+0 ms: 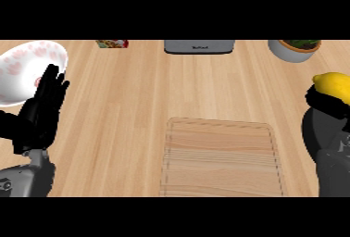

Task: Pick the lemon from the cutting board and place it in the pot

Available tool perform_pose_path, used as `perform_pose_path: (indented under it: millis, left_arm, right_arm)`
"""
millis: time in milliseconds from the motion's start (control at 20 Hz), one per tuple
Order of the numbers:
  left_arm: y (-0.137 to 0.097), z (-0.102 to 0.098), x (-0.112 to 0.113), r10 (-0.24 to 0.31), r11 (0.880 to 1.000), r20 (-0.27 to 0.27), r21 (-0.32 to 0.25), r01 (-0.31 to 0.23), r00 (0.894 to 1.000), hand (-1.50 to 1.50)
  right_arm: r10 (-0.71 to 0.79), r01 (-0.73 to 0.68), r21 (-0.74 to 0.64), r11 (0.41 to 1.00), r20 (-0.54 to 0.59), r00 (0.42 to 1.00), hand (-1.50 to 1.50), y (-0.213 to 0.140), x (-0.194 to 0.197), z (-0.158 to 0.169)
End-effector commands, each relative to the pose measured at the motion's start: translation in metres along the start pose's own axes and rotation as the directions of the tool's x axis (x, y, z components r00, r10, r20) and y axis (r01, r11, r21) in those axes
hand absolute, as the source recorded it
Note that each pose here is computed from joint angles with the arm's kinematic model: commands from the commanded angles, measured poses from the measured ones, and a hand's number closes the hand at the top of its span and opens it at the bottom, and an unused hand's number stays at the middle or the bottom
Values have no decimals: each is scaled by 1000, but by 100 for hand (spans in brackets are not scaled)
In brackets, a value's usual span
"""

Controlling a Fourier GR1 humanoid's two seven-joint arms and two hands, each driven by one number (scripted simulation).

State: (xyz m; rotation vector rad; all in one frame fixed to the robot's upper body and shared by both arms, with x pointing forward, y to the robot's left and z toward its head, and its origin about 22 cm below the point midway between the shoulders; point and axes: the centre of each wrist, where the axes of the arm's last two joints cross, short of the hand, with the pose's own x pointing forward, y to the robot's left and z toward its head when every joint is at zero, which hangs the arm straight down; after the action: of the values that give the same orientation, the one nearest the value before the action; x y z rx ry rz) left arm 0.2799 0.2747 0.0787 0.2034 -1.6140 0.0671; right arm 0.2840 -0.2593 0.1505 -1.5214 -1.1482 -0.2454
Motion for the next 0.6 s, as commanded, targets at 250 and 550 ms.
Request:
perform_pose_path:
  millis: [250,550]
  left_arm:
    - [-15,2,6,13,1000,-5,-12,-13,1000,0]
    - [10,8,13,10,1000,-22,-23,-10,1000,0]
  right_arm:
    - [426,-428,-132,894,-46,903,150,16,-89,-61]
    - [423,-427,-99,899,-60,904,150,36,-123,-85]
